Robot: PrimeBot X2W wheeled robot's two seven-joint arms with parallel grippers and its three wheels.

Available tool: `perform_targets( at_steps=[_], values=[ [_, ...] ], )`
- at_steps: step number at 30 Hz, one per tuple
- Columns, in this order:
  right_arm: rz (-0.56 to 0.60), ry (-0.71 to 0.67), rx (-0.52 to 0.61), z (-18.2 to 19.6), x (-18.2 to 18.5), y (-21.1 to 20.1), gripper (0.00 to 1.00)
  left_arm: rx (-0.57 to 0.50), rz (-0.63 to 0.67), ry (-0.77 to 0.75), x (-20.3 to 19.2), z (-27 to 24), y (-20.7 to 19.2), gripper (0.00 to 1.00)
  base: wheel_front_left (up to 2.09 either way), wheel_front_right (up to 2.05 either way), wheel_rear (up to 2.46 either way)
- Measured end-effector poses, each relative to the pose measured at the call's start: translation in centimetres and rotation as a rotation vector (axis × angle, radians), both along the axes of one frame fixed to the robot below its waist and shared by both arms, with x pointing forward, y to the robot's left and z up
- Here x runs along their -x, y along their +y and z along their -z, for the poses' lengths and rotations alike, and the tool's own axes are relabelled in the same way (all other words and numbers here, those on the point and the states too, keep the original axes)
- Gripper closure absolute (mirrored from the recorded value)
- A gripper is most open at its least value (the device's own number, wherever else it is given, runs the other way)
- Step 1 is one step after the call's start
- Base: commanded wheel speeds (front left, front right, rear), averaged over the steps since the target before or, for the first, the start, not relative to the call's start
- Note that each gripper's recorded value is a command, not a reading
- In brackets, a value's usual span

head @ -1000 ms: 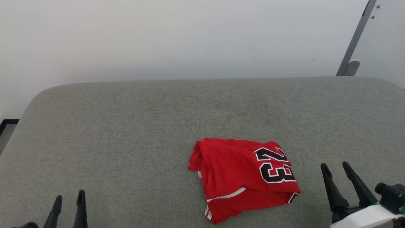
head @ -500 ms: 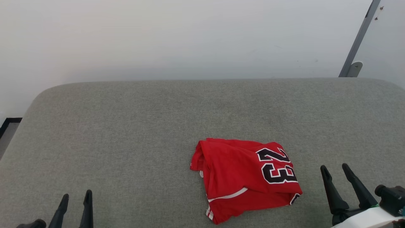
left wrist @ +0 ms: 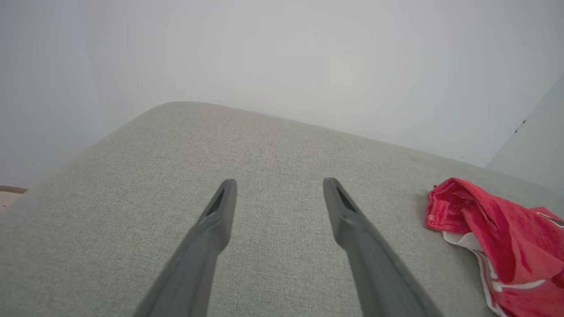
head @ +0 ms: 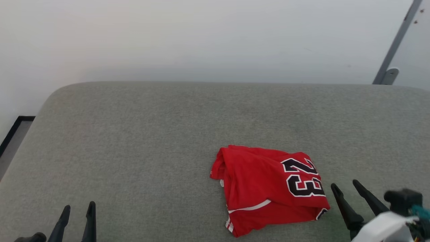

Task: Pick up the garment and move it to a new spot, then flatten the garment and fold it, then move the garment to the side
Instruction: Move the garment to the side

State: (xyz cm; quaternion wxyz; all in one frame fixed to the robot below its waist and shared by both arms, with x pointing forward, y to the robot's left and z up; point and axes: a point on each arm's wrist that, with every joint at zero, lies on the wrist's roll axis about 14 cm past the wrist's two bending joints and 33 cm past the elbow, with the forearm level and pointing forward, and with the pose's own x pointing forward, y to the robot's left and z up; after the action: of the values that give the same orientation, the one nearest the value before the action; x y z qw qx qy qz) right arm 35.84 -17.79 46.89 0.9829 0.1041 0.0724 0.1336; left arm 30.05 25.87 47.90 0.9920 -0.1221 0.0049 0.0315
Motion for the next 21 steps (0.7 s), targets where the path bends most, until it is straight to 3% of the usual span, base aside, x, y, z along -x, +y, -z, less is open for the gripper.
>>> perform_targets(
  at_steps=[12,21],
  values=[
    [-0.21,0.369,0.125,2.2,-3.4,2.2,0.0,0.029,-0.04,0.038,1.5,1.2,0.5,0.0,0.0,0.0,0.0],
    [-0.297,0.625,0.267,4.1,-5.7,2.8,0.0,0.047,-0.066,0.063,1.4,1.8,1.0,0.0,0.0,0.0,0.0]
  ],
)
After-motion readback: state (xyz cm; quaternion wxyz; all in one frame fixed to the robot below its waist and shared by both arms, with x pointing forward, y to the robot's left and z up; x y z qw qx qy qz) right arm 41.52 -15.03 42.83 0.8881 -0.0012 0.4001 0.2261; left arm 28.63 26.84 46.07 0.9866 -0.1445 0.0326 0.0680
